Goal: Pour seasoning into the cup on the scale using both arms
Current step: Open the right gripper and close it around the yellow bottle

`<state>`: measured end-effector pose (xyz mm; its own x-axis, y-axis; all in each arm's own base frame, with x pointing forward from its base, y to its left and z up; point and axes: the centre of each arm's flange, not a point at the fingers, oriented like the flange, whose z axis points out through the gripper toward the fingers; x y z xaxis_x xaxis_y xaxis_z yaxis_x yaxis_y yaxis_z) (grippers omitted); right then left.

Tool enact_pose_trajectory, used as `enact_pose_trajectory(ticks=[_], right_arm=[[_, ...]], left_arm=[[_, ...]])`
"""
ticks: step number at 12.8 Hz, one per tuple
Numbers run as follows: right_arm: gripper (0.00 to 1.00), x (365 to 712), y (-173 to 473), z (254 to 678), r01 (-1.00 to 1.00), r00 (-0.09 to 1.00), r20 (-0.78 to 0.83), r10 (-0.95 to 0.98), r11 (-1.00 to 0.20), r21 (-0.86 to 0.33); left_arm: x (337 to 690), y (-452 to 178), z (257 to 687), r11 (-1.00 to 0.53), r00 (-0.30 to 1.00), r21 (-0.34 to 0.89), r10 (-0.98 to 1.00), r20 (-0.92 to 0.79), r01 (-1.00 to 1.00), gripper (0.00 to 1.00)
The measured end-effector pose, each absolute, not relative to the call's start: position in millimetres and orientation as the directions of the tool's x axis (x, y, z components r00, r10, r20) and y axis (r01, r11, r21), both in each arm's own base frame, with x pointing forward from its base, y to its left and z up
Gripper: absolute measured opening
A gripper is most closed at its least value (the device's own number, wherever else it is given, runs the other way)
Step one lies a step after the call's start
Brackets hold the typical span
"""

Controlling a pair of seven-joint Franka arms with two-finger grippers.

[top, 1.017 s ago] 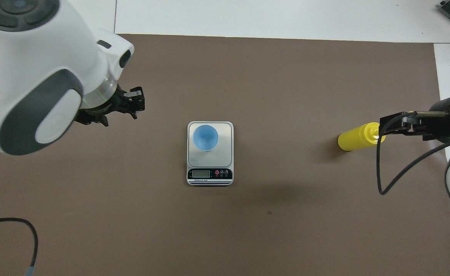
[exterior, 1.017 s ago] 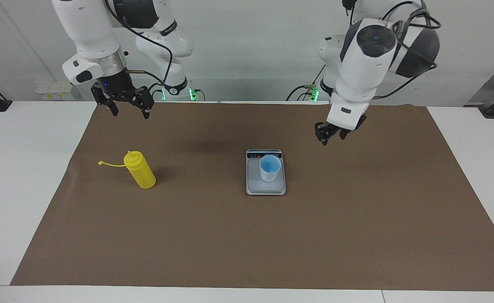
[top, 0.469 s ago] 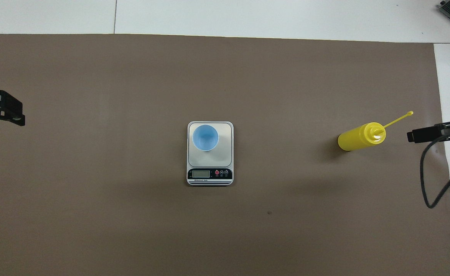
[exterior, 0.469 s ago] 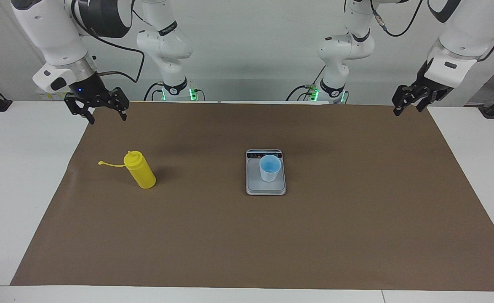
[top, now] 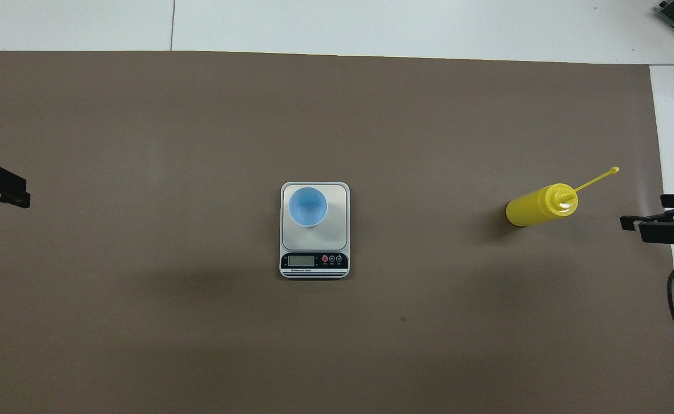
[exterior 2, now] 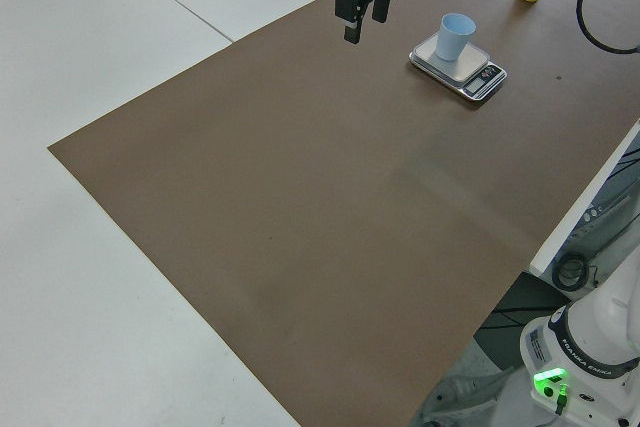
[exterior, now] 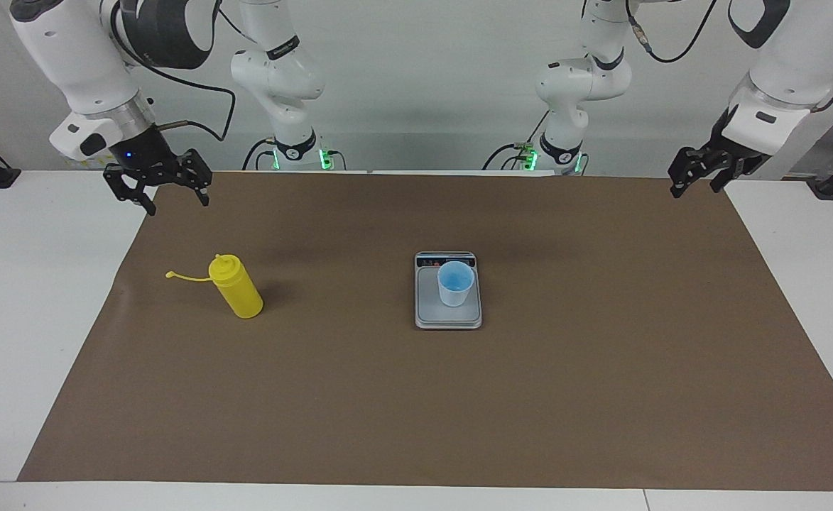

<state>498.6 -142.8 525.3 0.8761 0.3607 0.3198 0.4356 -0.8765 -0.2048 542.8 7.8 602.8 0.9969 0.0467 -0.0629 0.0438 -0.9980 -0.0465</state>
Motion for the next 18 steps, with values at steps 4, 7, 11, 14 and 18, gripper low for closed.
enact_pose_trajectory(ticks=[4, 7, 11, 14, 18], right_arm=[[1.0, 476, -183, 491, 0.604, 0.74, 0.514, 0.433, -0.763, -0.228], [1.0, 466, -209, 437, 0.734, 0.588, 0.654, 0.477, -0.655, -0.181], [1.0, 473, -212, 397, 0.804, 0.476, 0.736, 0.481, -0.577, -0.143], [1.0, 476, -214, 365, 0.818, 0.446, 0.779, 0.441, -0.555, -0.154], [1.0, 481, -208, 320, 0.837, 0.409, 0.839, 0.36, -0.514, -0.187]], left_arm=[[536, 5, 595, -0.998, 0.998, -0.047, 0.04, -0.041, 0.039, 0.96], [534, -3, 583, -0.999, 1.0, -0.047, 0.023, -0.017, 0.022, 0.98], [539, -5, 580, -0.999, 1.0, -0.046, 0.004, 0.024, 0.005, 0.96], [543, -11, 578, -0.999, 0.999, -0.045, -0.012, 0.036, -0.01, 0.94], [566, -15, 593, -0.999, 0.998, -0.04, -0.018, 0.059, -0.015, 0.94]])
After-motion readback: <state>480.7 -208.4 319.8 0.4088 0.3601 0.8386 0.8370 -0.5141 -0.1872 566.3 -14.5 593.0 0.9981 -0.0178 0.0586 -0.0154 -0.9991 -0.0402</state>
